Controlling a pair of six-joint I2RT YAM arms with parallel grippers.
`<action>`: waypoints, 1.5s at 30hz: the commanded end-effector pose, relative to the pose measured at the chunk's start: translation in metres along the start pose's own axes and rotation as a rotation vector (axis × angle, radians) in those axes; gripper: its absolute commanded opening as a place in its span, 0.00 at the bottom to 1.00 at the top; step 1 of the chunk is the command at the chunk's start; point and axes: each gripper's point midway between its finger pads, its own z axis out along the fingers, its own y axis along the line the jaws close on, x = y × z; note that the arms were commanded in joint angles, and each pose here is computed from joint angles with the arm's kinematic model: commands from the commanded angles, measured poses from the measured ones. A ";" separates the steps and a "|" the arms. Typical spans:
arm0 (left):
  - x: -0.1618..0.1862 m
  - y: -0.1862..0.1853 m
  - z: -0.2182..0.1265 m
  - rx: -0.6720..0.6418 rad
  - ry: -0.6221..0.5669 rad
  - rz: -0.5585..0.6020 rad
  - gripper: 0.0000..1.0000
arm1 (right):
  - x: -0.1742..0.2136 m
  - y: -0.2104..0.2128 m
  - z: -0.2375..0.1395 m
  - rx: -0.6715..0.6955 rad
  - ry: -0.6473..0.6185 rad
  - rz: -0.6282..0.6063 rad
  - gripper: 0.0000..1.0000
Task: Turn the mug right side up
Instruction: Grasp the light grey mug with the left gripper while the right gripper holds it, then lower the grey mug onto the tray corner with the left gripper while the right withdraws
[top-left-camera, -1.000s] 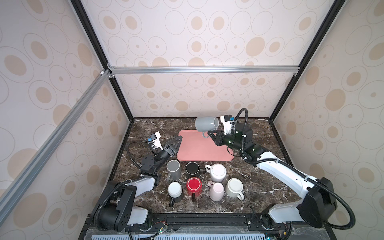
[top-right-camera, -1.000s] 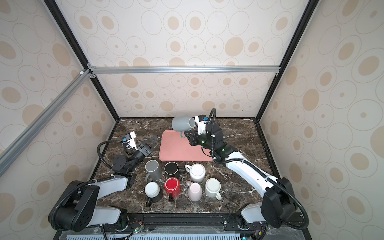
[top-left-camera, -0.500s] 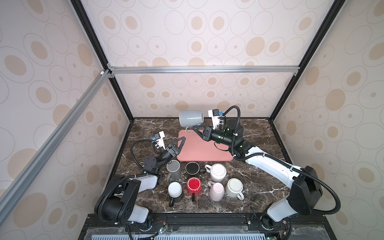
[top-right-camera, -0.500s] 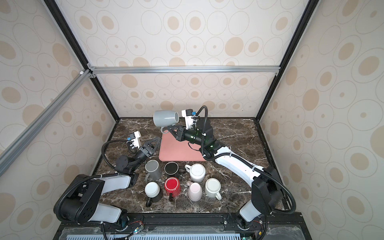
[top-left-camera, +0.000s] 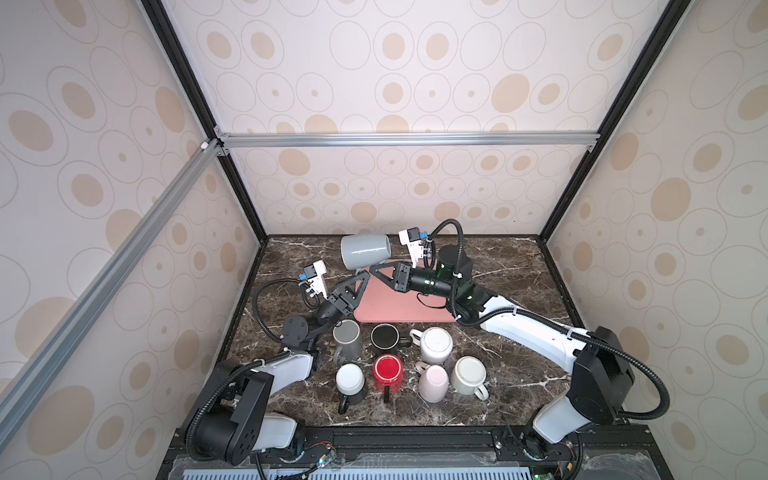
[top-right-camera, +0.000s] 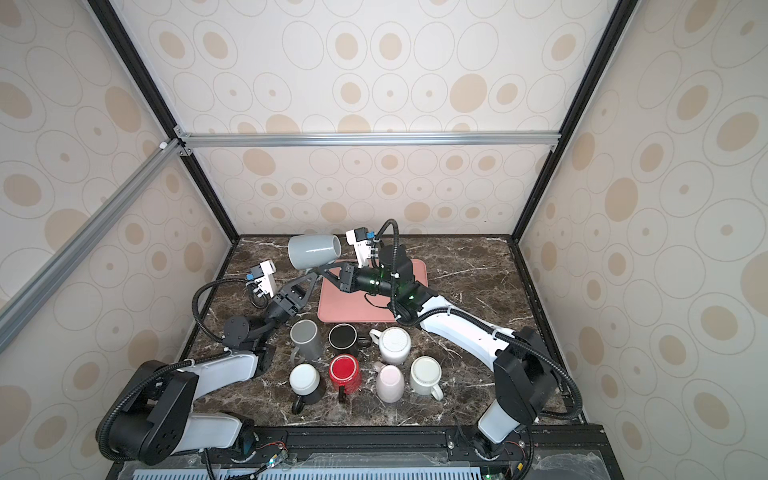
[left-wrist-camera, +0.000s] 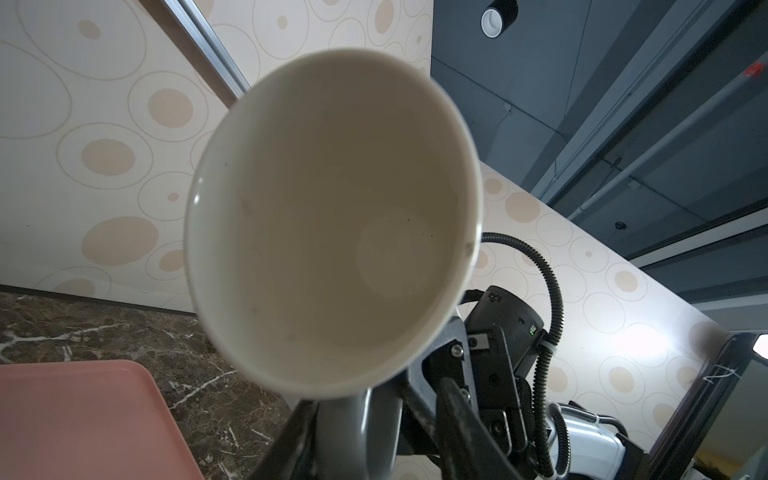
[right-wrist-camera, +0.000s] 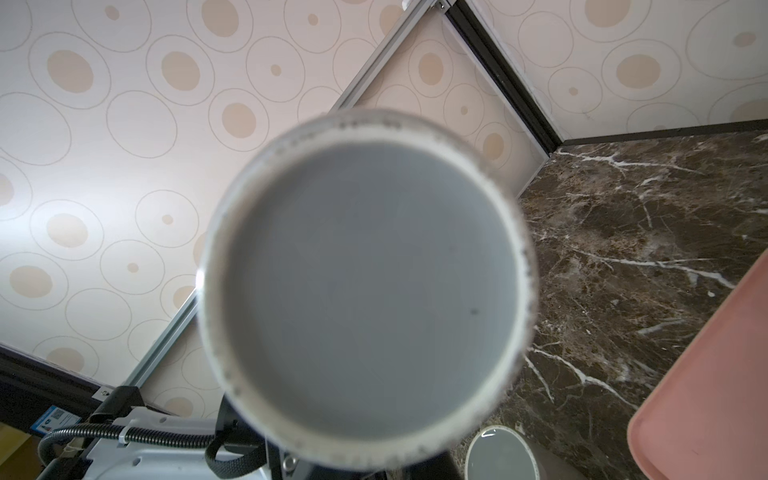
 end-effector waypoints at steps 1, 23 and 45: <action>-0.022 -0.066 -0.001 0.227 -0.077 0.155 0.32 | -0.022 0.036 -0.004 -0.111 -0.072 -0.062 0.00; -0.032 0.025 0.031 -0.333 0.073 0.284 0.00 | -0.004 -0.040 -0.068 0.257 -0.092 -0.077 0.45; -0.037 0.267 0.041 -1.163 0.617 0.649 0.00 | 0.036 -0.113 -0.127 0.545 -0.022 0.006 0.46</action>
